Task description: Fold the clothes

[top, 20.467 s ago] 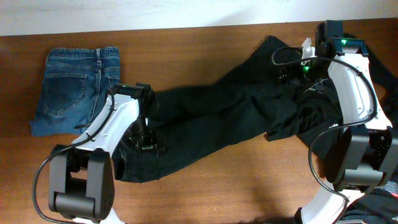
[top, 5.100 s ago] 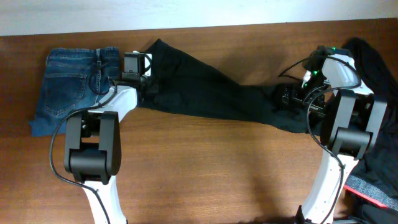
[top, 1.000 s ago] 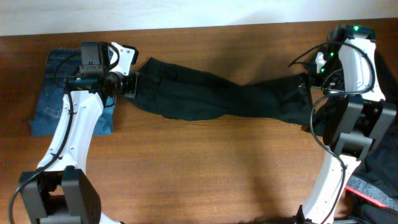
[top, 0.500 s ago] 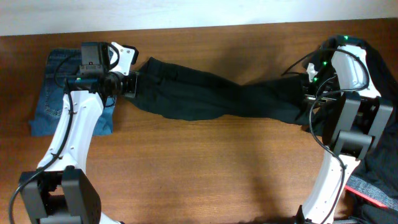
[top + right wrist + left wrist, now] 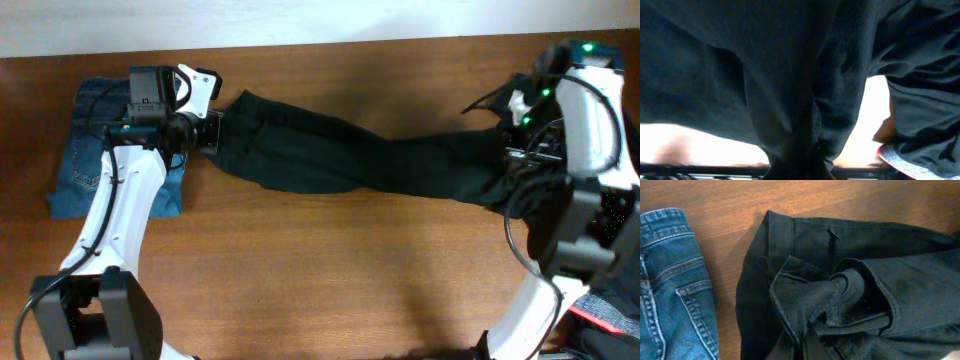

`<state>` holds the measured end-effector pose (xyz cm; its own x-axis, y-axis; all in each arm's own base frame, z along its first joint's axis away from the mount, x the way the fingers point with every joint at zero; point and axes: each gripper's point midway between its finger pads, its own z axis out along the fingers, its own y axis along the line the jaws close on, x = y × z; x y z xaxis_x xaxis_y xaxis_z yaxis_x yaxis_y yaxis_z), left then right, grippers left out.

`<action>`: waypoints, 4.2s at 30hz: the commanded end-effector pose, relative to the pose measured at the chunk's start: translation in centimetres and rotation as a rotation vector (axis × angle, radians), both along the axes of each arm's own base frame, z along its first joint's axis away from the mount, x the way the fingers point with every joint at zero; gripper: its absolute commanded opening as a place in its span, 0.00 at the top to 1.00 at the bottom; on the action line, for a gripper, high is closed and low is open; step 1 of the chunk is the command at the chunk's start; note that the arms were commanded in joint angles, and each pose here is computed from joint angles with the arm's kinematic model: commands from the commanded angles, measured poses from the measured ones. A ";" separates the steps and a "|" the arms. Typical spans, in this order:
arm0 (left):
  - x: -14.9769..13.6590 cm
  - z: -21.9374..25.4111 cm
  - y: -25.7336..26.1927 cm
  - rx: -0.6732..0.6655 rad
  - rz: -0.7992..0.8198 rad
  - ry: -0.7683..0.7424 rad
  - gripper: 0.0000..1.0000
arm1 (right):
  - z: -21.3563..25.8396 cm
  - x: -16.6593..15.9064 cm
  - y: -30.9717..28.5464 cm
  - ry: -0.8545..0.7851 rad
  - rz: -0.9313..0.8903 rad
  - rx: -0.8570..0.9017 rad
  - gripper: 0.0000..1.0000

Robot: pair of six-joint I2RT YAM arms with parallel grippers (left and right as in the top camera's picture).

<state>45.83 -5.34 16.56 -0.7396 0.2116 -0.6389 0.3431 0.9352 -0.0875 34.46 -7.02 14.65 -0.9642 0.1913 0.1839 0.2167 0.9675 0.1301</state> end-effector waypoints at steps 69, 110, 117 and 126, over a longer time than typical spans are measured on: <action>1.3 1.2 0.2 -0.016 0.040 -0.048 0.98 | -1.1 0.3 -3.2 -0.344 -0.044 0.135 0.31; 1.5 1.4 0.2 -0.016 0.040 -0.060 0.98 | 0.2 -0.8 2.1 -0.254 -0.005 0.234 0.96; 3.2 3.1 0.2 -0.018 0.040 -0.158 0.99 | 1.4 2.4 -0.9 -0.377 -0.085 0.127 0.96; 5.2 3.2 3.2 0.057 0.214 -0.212 0.99 | 1.9 5.7 -3.3 -0.511 -0.081 0.020 0.96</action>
